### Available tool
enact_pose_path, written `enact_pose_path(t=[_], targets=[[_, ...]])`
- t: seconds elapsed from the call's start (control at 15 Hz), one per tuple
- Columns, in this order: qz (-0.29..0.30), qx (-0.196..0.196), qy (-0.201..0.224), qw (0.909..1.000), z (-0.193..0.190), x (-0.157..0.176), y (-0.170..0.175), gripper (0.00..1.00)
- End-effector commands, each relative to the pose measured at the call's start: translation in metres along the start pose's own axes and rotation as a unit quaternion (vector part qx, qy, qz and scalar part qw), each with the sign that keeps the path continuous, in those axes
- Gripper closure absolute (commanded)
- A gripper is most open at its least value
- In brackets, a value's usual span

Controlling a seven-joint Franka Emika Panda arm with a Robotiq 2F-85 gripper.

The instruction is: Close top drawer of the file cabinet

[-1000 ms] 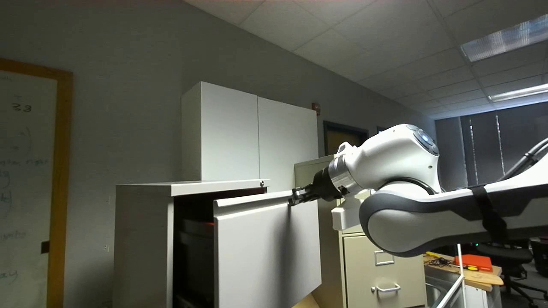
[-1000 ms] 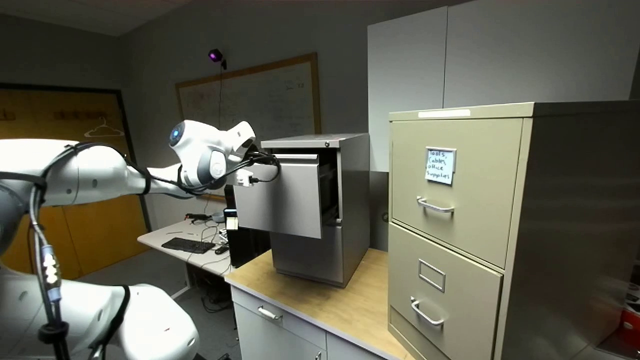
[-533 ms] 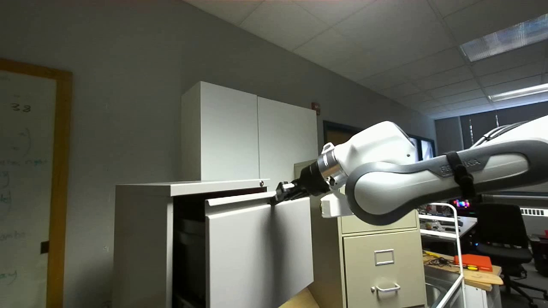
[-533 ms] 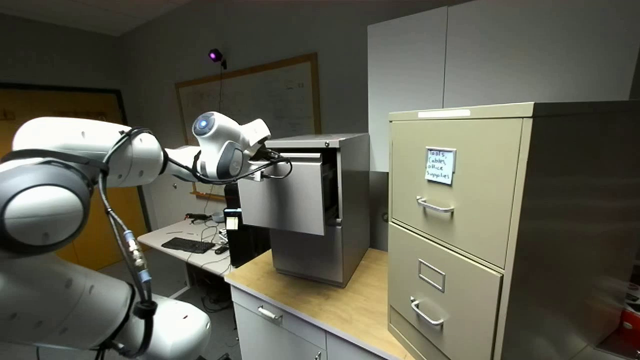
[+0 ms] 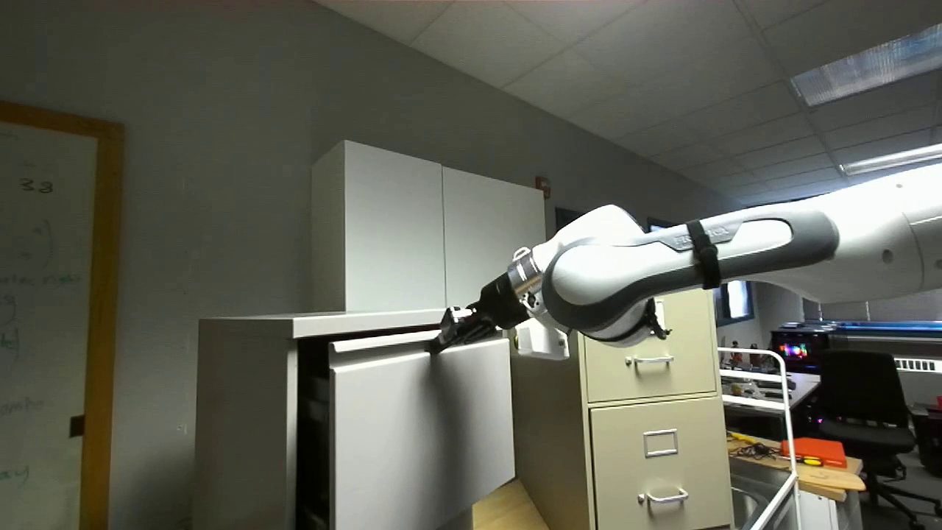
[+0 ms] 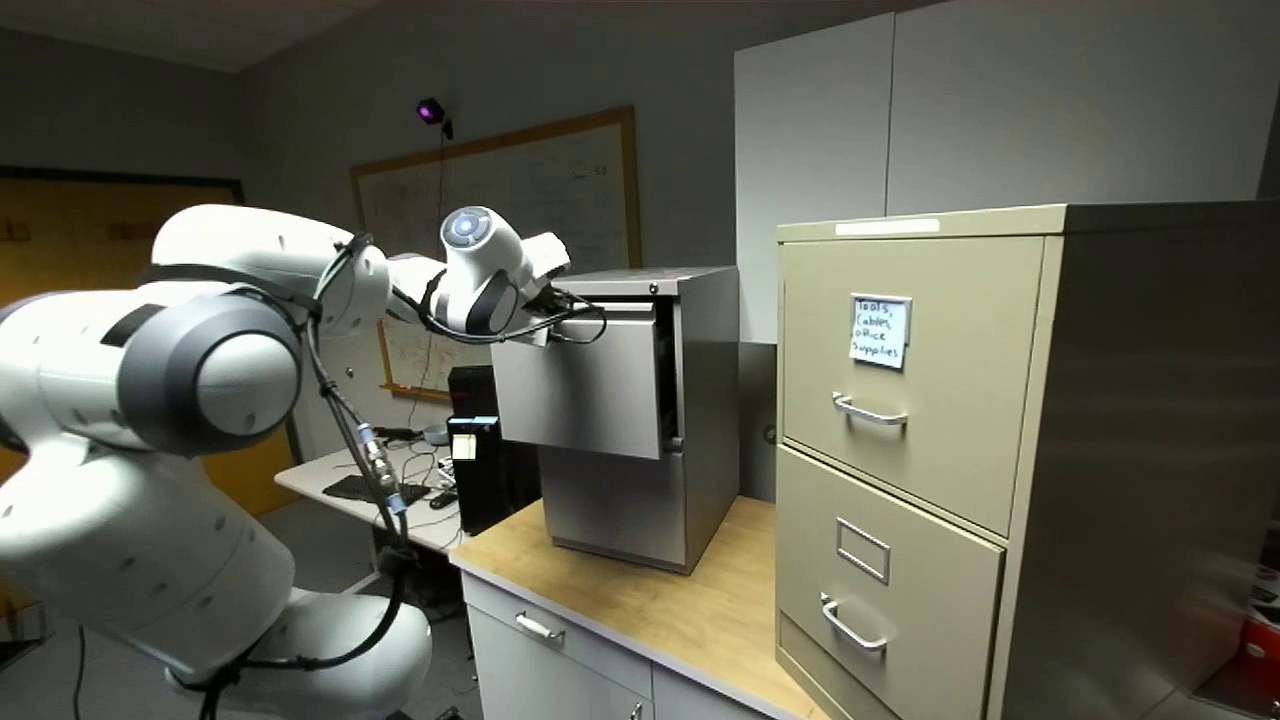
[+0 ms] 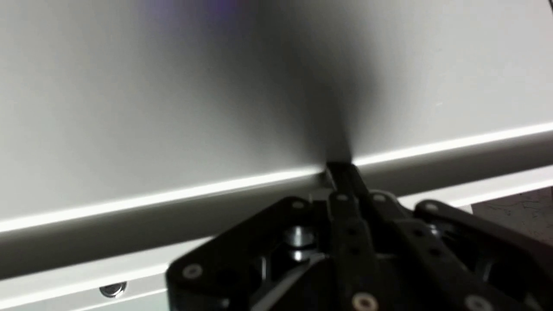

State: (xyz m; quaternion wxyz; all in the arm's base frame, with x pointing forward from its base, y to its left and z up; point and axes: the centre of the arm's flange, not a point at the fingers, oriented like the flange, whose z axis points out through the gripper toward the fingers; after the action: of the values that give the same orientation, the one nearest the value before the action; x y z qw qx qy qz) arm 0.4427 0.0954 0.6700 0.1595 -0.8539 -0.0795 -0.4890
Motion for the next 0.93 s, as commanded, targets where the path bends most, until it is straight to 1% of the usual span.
enact_pose_path(t=[0.0, 0.47, 0.67, 0.87], targets=[[0.003, 0.016, -0.018, 0.9997, 0.044, 0.045, 0.006, 1.0], [0.013, 0.016, -0.052, 0.9984, 0.091, 0.083, 0.008, 1.0], [0.025, 0.014, -0.07, 0.9971, 0.103, 0.094, 0.01, 1.0], [0.022, 0.01, -0.08, 0.9965, 0.111, 0.101, 0.013, 1.0]])
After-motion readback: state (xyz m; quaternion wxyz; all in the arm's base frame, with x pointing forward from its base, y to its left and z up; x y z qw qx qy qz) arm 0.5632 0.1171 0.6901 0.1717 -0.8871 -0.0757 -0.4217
